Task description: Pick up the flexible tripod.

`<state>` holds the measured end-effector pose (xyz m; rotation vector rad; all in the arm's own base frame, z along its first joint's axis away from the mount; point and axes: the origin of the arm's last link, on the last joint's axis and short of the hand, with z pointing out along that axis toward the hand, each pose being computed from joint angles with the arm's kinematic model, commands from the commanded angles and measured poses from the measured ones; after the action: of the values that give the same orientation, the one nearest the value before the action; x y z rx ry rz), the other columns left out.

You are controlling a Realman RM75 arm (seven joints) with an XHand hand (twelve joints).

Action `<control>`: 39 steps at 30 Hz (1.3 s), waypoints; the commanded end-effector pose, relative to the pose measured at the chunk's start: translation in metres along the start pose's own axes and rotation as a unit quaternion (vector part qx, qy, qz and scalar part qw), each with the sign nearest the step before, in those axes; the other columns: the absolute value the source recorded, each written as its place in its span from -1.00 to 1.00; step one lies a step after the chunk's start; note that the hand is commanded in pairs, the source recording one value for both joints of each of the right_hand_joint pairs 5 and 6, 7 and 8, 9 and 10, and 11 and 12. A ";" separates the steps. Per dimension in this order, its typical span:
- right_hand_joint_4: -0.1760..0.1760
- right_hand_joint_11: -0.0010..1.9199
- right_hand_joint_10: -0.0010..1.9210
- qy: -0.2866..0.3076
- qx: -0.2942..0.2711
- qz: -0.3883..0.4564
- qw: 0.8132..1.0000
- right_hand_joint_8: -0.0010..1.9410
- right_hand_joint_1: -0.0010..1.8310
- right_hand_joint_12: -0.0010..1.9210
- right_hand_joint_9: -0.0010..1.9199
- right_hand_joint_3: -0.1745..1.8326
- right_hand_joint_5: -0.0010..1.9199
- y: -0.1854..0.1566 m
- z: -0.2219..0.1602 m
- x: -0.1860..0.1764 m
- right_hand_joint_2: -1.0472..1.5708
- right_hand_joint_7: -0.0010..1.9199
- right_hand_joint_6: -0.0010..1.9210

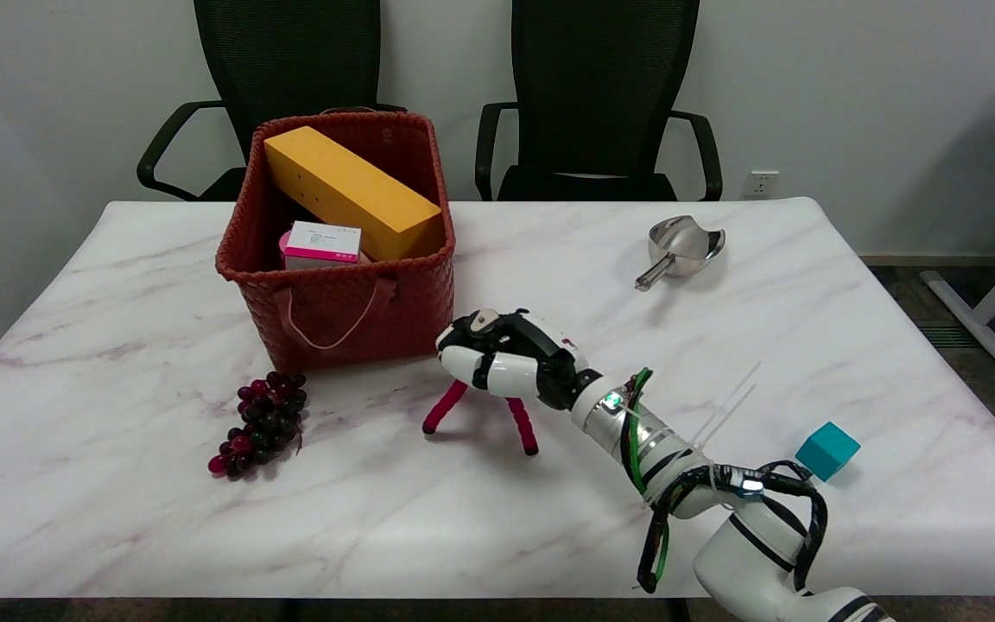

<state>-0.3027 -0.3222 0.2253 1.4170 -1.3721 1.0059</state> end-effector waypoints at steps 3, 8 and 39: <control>0.00 -0.25 0.11 0.007 0.005 0.008 1.000 0.36 0.07 -0.25 0.11 -0.17 0.09 -0.003 0.002 0.003 0.56 0.38 0.09; 0.00 -0.10 0.22 0.011 0.010 0.008 1.000 0.44 0.06 -0.10 0.22 -0.15 0.13 -0.006 0.003 0.006 0.59 0.45 0.12; 0.00 0.87 0.80 0.059 0.091 0.014 0.994 0.84 -0.10 0.87 0.80 -0.14 0.54 -0.029 -0.001 0.031 0.63 0.86 0.54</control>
<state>-0.2853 -0.3285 0.2375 1.4285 -1.3365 1.0988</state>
